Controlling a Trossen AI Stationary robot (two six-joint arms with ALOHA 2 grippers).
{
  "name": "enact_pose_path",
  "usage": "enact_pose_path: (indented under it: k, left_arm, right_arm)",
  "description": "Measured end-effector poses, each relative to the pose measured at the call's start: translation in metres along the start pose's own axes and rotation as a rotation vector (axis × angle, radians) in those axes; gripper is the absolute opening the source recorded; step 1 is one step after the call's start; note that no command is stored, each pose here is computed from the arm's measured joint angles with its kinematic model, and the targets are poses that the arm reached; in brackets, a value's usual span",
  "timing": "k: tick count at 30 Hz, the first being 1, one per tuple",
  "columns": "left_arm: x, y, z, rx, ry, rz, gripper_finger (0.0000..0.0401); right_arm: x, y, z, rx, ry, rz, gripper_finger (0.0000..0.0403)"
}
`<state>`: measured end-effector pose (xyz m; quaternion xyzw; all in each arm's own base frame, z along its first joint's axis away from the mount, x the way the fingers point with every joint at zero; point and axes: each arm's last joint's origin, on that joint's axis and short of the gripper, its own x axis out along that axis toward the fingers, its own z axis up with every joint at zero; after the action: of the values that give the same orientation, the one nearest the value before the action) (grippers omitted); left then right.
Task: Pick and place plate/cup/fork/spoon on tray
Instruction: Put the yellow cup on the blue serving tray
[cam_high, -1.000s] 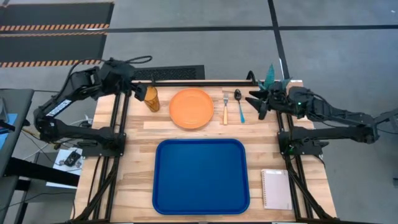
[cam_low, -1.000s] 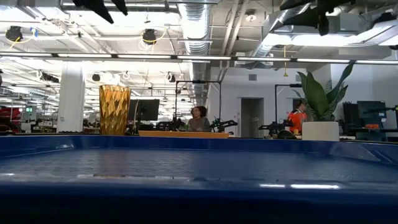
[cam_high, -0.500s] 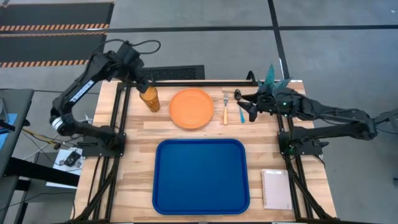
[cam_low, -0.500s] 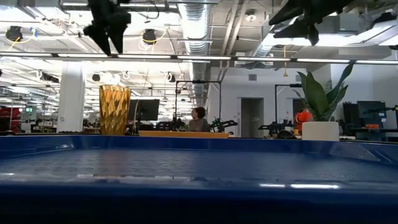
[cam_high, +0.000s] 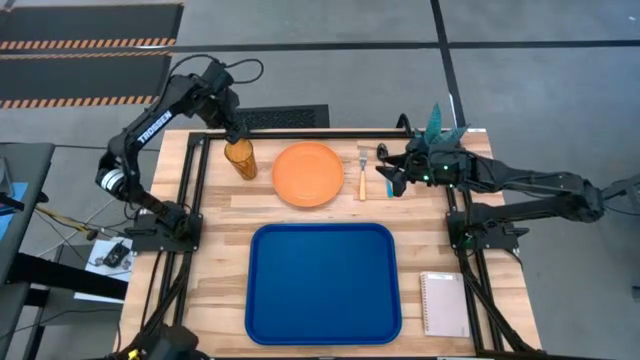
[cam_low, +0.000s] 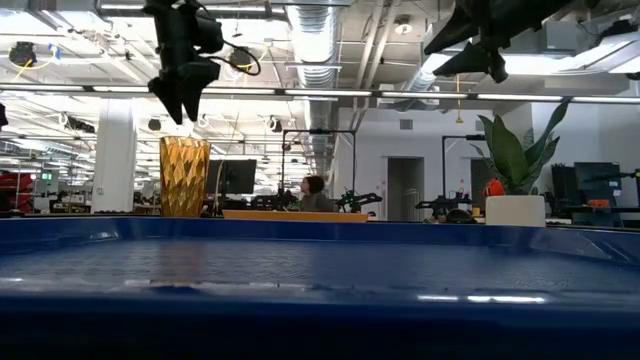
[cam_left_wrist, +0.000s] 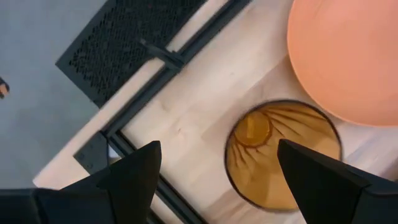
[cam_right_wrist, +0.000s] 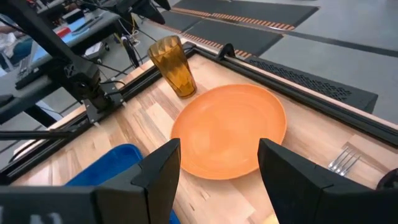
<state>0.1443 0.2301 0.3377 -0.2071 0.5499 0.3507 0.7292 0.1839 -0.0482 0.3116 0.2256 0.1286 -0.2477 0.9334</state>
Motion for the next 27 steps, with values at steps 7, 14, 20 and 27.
enact_pose_path:
  k: [7,14,20,27]
  left_arm:
    - [0.025,-0.001,-0.012,0.004,0.079,-0.035,0.0311]
    - [0.041,-0.002,-0.017,0.026,0.101,-0.035,0.0309]
    - [0.042,-0.001,-0.016,0.033,0.094,-0.004,0.0248]
    - [0.042,-0.001,-0.014,0.031,0.074,0.0,0.0134]
  right_arm:
    - [0.004,0.0,-0.001,-0.002,0.009,-0.006,0.024]
    - [0.004,0.0,-0.001,-0.002,0.01,-0.006,0.024]
    - [0.004,0.0,-0.001,-0.002,0.01,-0.007,0.024]
    - [0.004,0.0,-0.001,-0.002,0.009,-0.008,0.024]
